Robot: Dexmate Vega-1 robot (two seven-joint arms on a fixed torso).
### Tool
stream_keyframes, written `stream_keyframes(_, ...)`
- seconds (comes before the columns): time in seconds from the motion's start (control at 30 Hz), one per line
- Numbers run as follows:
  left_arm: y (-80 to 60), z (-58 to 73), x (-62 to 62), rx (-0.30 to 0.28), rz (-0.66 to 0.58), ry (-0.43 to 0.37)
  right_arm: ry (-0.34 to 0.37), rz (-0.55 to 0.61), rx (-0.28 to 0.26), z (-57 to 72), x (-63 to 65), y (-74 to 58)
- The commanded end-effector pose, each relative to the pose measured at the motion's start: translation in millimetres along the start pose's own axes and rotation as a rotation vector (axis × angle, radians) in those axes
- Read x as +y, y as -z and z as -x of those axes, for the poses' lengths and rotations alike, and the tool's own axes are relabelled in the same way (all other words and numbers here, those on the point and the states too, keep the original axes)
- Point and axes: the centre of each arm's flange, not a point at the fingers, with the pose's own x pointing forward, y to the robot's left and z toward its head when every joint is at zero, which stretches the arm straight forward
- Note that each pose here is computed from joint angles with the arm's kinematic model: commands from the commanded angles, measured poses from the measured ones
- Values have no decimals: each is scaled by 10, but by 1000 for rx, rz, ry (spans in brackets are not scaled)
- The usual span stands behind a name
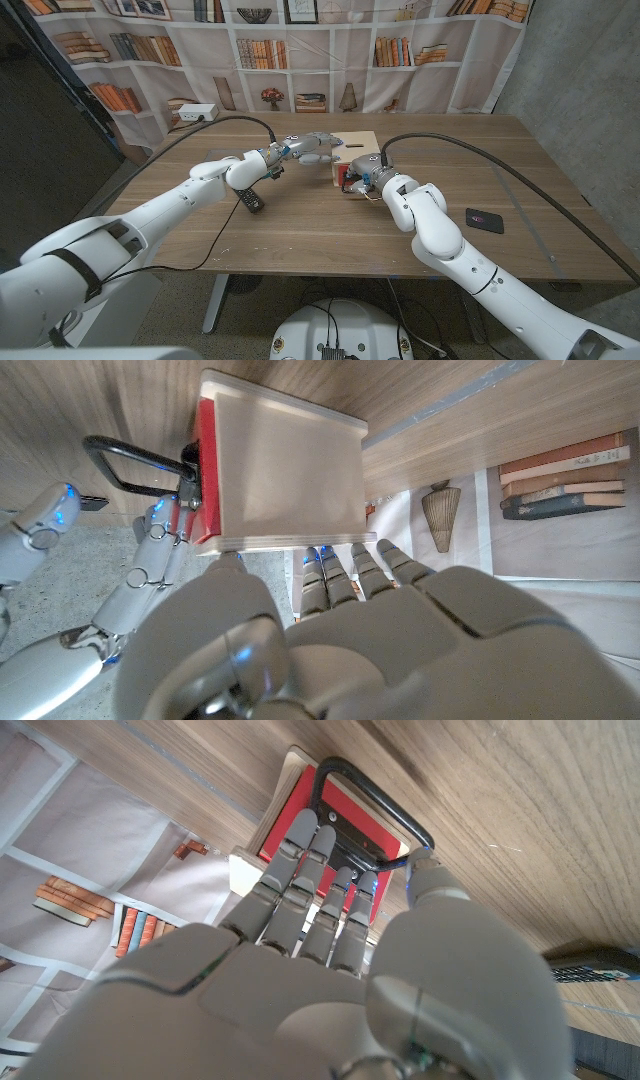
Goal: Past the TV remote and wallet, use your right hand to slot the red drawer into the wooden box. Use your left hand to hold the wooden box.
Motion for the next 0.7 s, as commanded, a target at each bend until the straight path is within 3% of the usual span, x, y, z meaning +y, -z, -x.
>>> stream_keyframes(0.03, -38, 16, -3, -1, 4, 4, -15, 8, 3, -41, 26, 27)
stream_keyframes(0.47, -18, -10, -7, 0, 13, 7, -17, 19, 11, -70, 31, 56)
stream_keyframes(0.7, 0, -29, 15, 0, 20, 3, 4, 12, 18, -3, -12, 62)
